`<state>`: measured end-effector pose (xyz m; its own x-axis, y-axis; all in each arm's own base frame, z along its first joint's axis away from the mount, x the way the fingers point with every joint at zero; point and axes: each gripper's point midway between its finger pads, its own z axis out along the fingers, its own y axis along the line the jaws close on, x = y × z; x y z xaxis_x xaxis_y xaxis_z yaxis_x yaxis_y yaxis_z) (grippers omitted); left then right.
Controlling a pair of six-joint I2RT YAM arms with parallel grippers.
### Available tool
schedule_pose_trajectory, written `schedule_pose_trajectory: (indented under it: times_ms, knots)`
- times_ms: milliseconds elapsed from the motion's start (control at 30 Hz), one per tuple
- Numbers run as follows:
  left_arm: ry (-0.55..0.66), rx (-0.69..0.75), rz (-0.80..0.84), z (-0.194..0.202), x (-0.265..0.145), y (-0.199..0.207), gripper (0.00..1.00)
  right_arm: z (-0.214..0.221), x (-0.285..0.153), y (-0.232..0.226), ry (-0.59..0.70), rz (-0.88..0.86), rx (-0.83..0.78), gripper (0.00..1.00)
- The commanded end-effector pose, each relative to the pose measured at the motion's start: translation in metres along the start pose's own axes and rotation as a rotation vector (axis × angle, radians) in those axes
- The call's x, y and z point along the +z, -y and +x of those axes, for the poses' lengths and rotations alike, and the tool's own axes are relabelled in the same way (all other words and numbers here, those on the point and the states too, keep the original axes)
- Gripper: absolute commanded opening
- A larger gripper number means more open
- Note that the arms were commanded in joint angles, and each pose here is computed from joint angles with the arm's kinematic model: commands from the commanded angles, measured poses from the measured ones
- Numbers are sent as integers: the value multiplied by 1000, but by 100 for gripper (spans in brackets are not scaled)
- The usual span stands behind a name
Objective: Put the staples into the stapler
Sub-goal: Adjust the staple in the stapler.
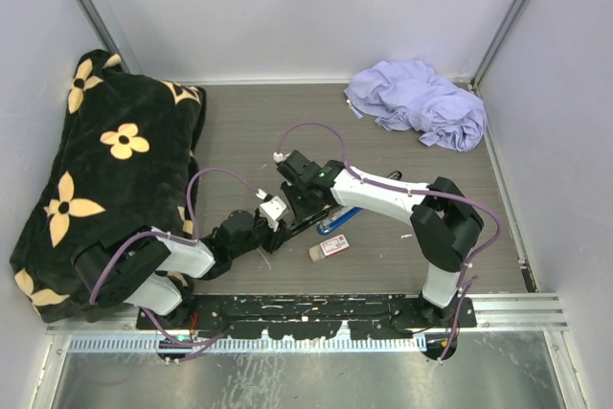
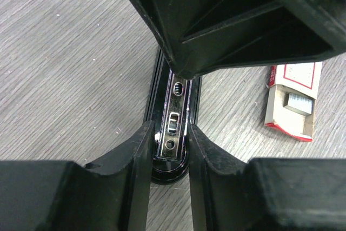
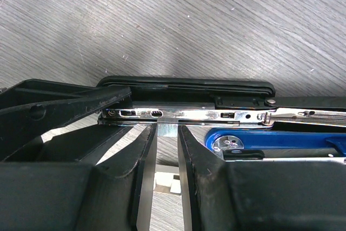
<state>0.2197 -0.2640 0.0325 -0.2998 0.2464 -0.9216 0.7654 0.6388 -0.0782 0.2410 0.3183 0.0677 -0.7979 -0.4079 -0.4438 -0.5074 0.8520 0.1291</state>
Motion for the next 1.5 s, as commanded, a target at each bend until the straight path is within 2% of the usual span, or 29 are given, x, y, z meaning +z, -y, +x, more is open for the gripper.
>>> schedule_pose_trajectory:
  times_ms: [0,433,1467]
  knots:
    - [44,24,22,-17,7,4,30,-19,-10,-9,49,-44,-9,28]
    - [32,27,29,-16,8,5,25,-10,1,-7,14,-36,-20,28]
    - [23,27,27,-15,8,5,23,-4,13,0,-4,-6,-48,27]
